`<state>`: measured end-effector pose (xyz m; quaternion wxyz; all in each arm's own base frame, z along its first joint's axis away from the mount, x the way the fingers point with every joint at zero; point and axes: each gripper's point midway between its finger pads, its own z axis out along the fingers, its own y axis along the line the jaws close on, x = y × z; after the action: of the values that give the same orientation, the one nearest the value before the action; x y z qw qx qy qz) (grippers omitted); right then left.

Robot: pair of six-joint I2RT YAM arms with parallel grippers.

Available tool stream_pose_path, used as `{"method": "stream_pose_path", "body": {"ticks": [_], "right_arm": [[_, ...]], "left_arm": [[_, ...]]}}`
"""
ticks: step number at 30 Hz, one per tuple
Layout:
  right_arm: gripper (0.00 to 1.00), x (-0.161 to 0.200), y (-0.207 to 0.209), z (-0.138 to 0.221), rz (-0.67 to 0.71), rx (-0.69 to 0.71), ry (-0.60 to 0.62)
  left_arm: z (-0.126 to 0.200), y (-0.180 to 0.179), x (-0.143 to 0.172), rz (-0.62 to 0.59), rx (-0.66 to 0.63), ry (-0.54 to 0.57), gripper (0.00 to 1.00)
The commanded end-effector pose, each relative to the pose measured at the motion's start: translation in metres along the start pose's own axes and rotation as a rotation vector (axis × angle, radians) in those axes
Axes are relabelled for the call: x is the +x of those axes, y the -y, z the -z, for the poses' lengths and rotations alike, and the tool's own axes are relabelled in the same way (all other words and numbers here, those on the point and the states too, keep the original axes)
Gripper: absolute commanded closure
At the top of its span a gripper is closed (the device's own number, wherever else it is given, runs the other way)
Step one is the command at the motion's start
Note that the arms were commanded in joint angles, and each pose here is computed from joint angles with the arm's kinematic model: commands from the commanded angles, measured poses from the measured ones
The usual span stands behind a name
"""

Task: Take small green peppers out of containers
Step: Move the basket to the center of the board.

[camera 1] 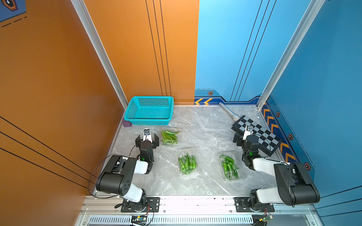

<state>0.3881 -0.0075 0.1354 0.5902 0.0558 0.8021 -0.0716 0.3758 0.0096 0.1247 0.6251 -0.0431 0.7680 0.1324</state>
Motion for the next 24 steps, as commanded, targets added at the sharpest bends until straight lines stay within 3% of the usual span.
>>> {"method": "stream_pose_path", "body": {"ticks": [1,6,10,16,21,24], "right_arm": [[0.0,-0.022,-0.012,0.01,0.046,-0.025,-0.04],[0.0,-0.041,-0.017,0.022,0.012,-0.037,-0.084],[0.0,-0.05,-0.024,0.033,-0.045,-0.068,-0.12],[0.0,-0.058,-0.078,0.043,-0.072,-0.256,-0.272],[0.0,-0.057,-0.116,0.046,-0.024,-0.296,-0.362],[0.0,-0.059,-0.137,0.048,-0.006,-0.322,-0.416]], "left_arm": [[0.014,-0.003,-0.015,-0.044,-0.024,0.021,0.01],[0.031,-0.01,-0.039,-0.028,-0.045,0.05,0.01],[0.042,-0.007,-0.052,0.052,-0.02,0.033,0.01],[0.057,0.004,-0.063,0.182,0.067,-0.12,0.01],[0.071,0.009,-0.07,0.223,0.131,-0.174,0.01],[0.077,0.018,-0.068,0.247,0.177,-0.272,0.01]]}}
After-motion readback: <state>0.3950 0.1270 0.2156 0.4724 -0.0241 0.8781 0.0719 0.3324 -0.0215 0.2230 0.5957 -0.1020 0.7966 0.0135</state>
